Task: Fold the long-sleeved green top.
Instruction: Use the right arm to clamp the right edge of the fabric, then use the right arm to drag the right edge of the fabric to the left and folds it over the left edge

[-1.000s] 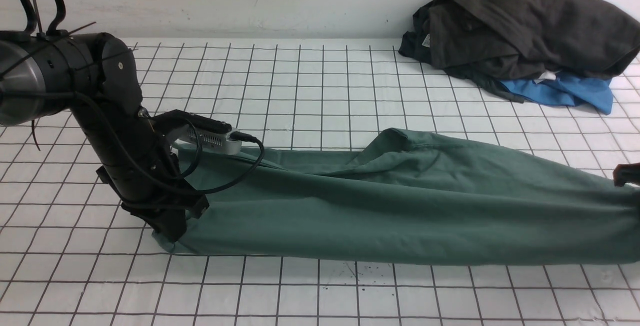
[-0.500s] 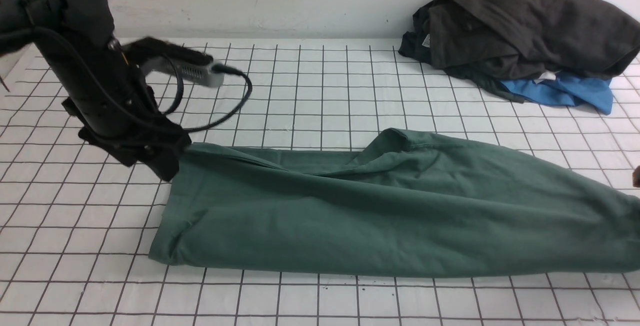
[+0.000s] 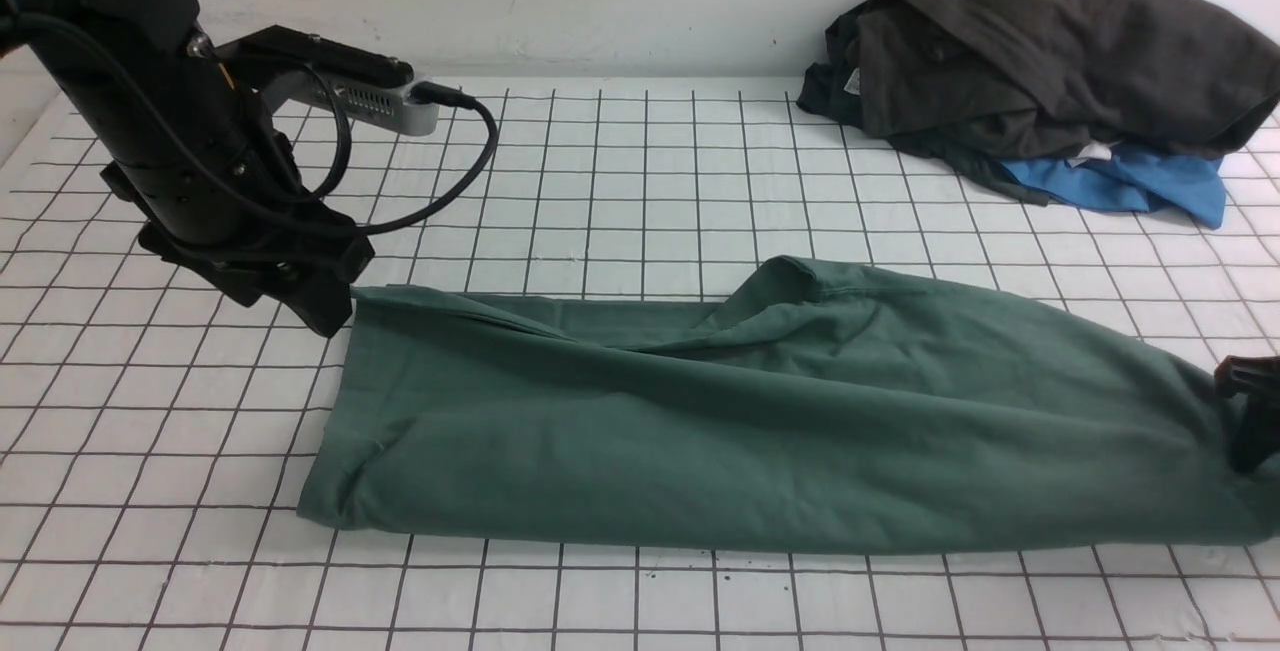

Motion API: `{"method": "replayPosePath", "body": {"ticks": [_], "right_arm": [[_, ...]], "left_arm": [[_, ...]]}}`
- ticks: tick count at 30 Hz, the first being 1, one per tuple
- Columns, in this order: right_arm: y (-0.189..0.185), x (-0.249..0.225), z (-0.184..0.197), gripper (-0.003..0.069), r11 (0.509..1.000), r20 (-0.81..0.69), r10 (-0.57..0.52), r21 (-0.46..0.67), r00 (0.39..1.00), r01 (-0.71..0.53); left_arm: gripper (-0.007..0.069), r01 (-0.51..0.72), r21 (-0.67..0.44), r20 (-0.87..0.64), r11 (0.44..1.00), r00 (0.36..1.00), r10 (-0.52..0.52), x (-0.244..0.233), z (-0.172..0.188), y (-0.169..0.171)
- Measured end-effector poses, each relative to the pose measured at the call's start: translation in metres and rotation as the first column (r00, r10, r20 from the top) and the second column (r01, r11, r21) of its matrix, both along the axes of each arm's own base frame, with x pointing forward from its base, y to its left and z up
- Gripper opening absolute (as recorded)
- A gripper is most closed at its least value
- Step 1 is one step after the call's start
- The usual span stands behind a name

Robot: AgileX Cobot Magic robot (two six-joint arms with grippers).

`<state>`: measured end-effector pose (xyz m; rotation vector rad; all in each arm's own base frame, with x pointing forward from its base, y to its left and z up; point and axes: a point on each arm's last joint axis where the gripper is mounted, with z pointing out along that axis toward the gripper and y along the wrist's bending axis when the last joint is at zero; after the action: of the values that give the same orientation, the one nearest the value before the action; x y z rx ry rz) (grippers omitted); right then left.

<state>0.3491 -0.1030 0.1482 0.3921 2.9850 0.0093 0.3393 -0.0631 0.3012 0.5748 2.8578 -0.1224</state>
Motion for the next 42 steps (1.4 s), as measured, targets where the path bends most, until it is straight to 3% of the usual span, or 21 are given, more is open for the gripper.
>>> {"method": "replayPosePath", "body": {"ticks": [6,11,15,19,21,23,25,26,28,29,30,31,35,42], "right_arm": [[0.002,0.0,0.003,0.0067,1.0,0.01,0.006,0.013,1.0,-0.006],[-0.002,-0.007,0.034,0.0049,0.998,0.052,0.014,-0.063,0.999,-0.011],[-0.006,-0.015,0.094,0.0049,0.985,0.151,0.012,-0.173,0.988,0.015],[0.014,-0.019,0.155,0.0049,0.976,0.259,0.077,-0.217,0.963,-0.019],[0.035,-0.018,0.182,0.0049,0.972,0.3,0.144,-0.222,0.943,-0.078],[0.085,-0.015,0.215,0.0049,0.951,0.345,0.292,-0.207,0.892,-0.231],[0.132,-0.013,0.228,0.0049,0.913,0.369,0.406,-0.183,0.836,-0.363],[0.136,-0.013,0.227,0.0049,0.908,0.365,0.419,-0.183,0.831,-0.377],[0.204,-0.013,0.23,0.0049,0.83,0.397,0.546,-0.134,0.738,-0.541],[0.205,-0.013,0.231,0.0049,0.83,0.403,0.544,-0.132,0.736,-0.542],[0.25,-0.012,0.223,0.0049,0.767,0.416,0.609,-0.095,0.675,-0.634],[0.251,-0.012,0.224,0.0049,0.768,0.423,0.607,-0.093,0.673,-0.634],[0.336,-0.006,0.193,0.0049,0.658,0.464,0.667,0.001,0.583,-0.753],[0.425,0.007,0.135,0.0049,0.571,0.486,0.676,0.131,0.554,-0.811]], "left_arm": [[0.0441,0.0,0.001,0.0,1.0,1.0,0.0,0.0,0.0,0.0],[0.0389,0.0,0.0,0.013,1.0,1.0,0.0,-0.002,0.004,0.001],[0.0333,0.0,-0.006,0.048,1.0,0.999,0.0,-0.009,0.016,0.002],[0.0277,0.001,-0.011,0.078,1.0,0.997,0.0,-0.015,0.027,0.003],[0.025,0.001,-0.013,0.09,1.0,0.996,0.0,-0.017,0.031,0.003],[0.0204,0.001,-0.016,0.108,1.0,0.994,0.001,-0.021,0.037,0.004],[0.0179,0.001,-0.017,0.121,1.0,0.993,0.001,-0.024,0.041,0.004],[0.0173,0.001,-0.017,0.122,1.0,0.993,0.001,-0.024,0.041,0.004],[0.0141,0.002,-0.021,0.146,1.0,0.989,0.001,-0.03,0.049,0.005],[0.0139,0.002,-0.022,0.151,1.0,0.989,0.002,-0.031,0.051,0.005],[0.012,0.002,-0.026,0.179,1.0,0.984,0.002,-0.037,0.059,0.006],[0.0118,0.003,-0.027,0.187,1.0,0.982,0.002,-0.039,0.062,0.007],[0.0096,0.006,-0.036,0.286,0.999,0.958,0.005,-0.068,0.094,0.012],[0.0096,0.007,-0.036,0.363,0.999,0.932,0.006,-0.108,0.116,0.019]]}}
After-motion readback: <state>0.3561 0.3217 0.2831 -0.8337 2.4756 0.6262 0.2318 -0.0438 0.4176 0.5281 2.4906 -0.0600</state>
